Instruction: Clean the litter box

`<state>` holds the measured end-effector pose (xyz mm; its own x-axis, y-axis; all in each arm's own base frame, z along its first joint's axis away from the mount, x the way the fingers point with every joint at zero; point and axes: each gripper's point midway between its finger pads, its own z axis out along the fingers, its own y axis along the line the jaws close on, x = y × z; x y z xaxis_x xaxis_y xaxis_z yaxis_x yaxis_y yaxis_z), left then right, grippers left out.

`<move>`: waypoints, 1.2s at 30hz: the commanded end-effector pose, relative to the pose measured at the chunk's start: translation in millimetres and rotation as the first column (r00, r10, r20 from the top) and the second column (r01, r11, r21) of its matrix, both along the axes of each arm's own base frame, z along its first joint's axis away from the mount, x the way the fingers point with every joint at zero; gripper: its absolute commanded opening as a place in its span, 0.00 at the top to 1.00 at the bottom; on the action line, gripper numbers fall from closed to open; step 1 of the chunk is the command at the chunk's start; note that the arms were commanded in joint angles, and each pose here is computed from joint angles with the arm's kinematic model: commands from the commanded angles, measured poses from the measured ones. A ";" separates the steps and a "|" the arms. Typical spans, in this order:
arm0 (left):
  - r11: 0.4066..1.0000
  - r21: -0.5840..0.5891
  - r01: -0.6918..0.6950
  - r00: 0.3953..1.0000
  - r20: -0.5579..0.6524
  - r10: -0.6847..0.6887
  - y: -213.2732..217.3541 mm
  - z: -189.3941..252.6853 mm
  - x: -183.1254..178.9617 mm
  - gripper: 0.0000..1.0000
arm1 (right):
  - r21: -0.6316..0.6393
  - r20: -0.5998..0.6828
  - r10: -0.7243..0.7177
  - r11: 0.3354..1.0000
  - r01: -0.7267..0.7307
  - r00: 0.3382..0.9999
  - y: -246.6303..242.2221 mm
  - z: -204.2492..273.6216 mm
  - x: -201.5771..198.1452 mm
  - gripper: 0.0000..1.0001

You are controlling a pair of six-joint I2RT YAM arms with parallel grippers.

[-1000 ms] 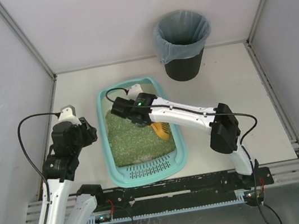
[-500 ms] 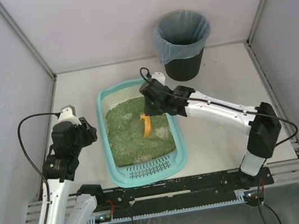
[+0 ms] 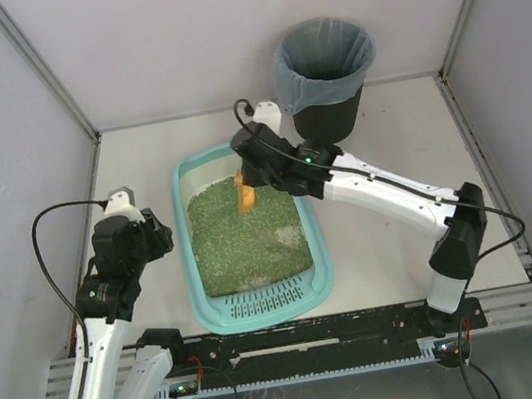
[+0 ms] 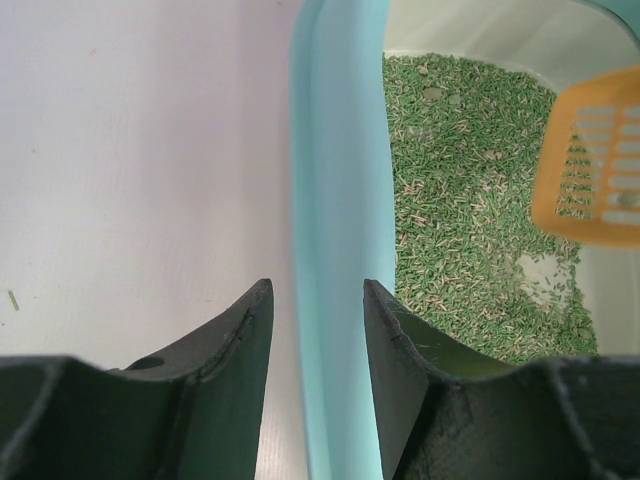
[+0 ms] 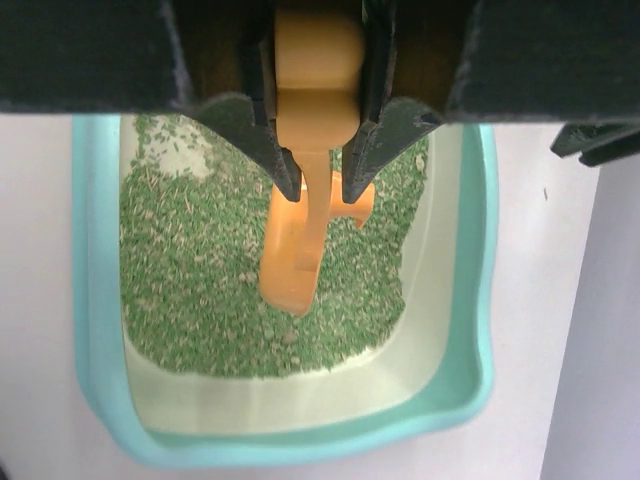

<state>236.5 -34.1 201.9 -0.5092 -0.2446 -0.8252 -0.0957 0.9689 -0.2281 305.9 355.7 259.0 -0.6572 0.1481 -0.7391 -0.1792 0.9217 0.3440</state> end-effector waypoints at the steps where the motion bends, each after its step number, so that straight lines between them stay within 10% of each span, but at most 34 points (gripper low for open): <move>1: 1.000 -0.015 -0.008 1.000 0.009 0.008 0.1 0.4 2.2 0.54 | -0.282 0.083 -0.045 0.957 0.067 0.996 -21.1 10.4 8.8 1.00; 25: 0.999 -0.013 -0.031 0.999 0.010 0.031 4.8 0.7 2.8 0.54 | -0.754 0.008 -0.039 0.656 0.032 0.999 -45.2 -59.4 44.2 1.00; 36: 1.000 -0.014 -0.027 1.000 0.002 0.027 4.3 -1.1 3.4 0.54 | -0.598 -0.119 0.072 0.791 -0.130 0.990 -7.9 -96.8 66.9 1.00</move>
